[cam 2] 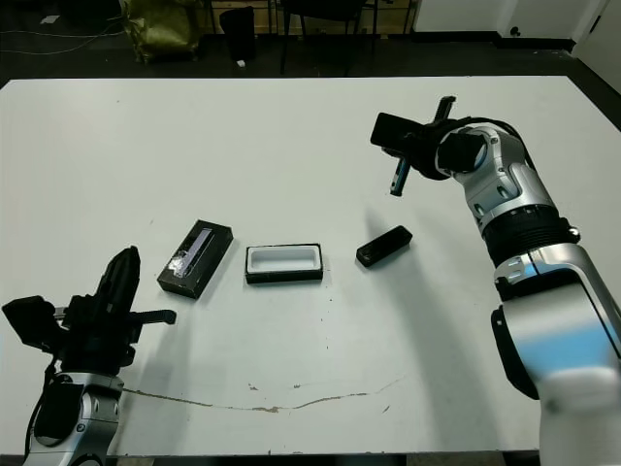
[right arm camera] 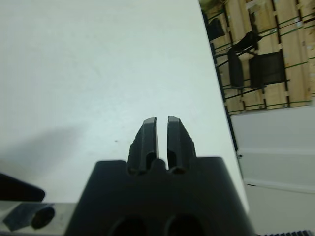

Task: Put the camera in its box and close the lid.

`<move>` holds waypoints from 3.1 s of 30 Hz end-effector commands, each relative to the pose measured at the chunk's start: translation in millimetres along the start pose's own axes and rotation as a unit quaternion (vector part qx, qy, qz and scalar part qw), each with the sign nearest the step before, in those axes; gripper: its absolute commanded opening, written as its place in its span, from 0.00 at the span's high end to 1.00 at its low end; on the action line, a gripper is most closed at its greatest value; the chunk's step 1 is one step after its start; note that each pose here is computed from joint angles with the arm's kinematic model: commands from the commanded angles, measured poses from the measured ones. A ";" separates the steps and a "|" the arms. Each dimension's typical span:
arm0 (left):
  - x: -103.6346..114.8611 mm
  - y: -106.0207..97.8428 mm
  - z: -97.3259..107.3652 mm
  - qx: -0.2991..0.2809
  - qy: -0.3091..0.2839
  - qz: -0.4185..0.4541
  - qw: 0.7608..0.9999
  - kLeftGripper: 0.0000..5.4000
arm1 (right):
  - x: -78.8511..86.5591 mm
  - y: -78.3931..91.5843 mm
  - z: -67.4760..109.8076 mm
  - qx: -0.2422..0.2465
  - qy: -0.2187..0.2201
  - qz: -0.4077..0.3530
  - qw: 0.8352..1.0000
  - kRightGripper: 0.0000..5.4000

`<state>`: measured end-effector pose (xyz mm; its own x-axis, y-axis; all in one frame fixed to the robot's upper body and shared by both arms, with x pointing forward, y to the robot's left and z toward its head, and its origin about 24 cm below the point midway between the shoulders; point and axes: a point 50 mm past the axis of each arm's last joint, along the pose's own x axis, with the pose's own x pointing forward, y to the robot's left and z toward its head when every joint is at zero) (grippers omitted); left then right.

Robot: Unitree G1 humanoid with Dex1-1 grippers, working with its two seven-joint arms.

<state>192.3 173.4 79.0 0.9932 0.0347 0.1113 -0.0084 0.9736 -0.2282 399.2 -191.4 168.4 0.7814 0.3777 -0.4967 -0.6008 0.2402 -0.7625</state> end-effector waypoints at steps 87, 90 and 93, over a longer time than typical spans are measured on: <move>-7.7 -4.2 -7.1 -0.003 0.021 0.013 1.000 0.99 | -12.0 76.3 -47.9 0.015 0.061 0.228 0.972 1.00; -7.4 -4.4 -6.4 -0.006 0.020 0.013 1.000 0.99 | -13.5 79.2 -48.9 0.026 0.055 0.242 0.968 1.00; -6.7 -4.2 -6.0 -0.007 0.017 0.010 1.000 0.99 | -15.1 79.3 -48.7 0.031 0.056 0.248 0.967 1.00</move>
<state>187.1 167.2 77.6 0.9940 0.0486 0.0985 -0.0231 0.9692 -0.2453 355.8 -214.5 109.3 0.4584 0.3864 -0.8004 -0.8833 0.0990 -0.4581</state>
